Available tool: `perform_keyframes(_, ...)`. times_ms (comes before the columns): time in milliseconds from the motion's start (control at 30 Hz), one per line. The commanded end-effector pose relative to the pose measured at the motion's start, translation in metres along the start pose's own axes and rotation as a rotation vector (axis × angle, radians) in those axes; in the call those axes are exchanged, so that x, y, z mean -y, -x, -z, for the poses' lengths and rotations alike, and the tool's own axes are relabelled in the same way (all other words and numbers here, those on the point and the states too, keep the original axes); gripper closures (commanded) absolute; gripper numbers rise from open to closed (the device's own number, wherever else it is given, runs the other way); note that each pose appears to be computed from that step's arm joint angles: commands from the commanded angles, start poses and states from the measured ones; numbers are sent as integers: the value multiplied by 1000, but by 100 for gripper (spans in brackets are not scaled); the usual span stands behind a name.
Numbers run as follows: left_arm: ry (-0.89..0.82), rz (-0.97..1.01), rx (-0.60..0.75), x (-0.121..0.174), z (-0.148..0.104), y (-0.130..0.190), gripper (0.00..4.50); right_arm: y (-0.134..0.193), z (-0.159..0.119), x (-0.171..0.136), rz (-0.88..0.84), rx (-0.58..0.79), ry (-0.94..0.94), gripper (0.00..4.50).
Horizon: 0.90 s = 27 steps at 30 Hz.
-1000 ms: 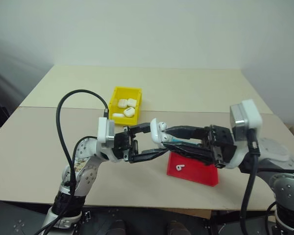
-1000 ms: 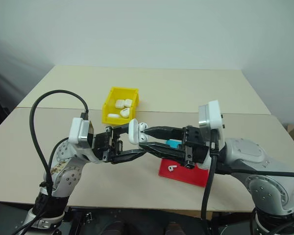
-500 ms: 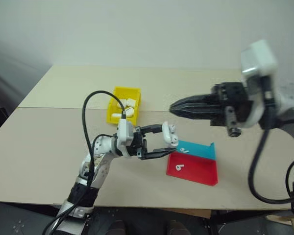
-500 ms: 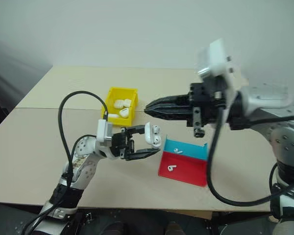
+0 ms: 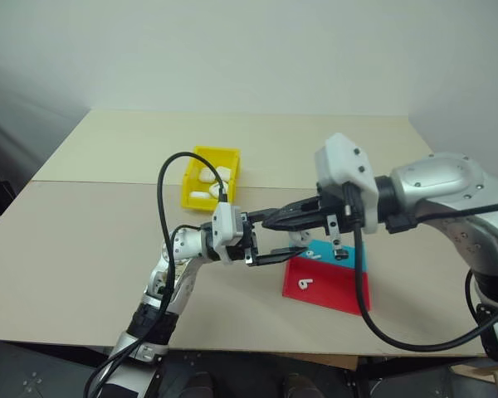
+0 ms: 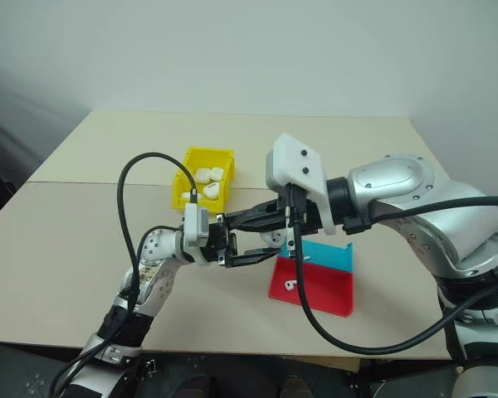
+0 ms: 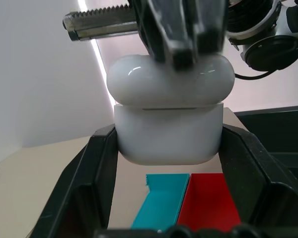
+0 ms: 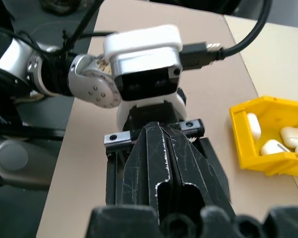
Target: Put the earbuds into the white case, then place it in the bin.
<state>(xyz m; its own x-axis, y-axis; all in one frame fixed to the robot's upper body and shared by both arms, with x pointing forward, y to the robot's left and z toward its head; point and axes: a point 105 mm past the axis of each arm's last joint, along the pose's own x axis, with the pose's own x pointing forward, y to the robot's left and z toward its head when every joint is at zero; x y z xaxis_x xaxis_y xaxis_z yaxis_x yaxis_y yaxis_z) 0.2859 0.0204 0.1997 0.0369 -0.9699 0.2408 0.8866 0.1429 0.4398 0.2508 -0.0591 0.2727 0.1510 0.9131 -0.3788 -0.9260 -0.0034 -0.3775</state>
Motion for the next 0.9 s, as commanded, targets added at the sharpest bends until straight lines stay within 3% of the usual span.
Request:
perform_keyframes(33, -48, 1, 62, 3, -17, -2, 174, 3, 3, 3, 34, -49, 60, 445)
perform_keyframes(400, -44, -13, 73, 1, -19, 6, 174, 24, 3, 9, 97, -66, 91, 445)
perform_keyframes(600, -23, -46, 63, -3, -20, 11, 174, 47, -37, 21, 206, 173, 114, 445)
perform_keyframes(733, -8, -171, 44, -26, -36, 19, 174, 75, -53, 34, 362, 359, 52, 445)
perform_keyframes(900, -69, -556, -67, -95, -51, 37, 174, 85, -27, 32, 504, 332, -29, 445)
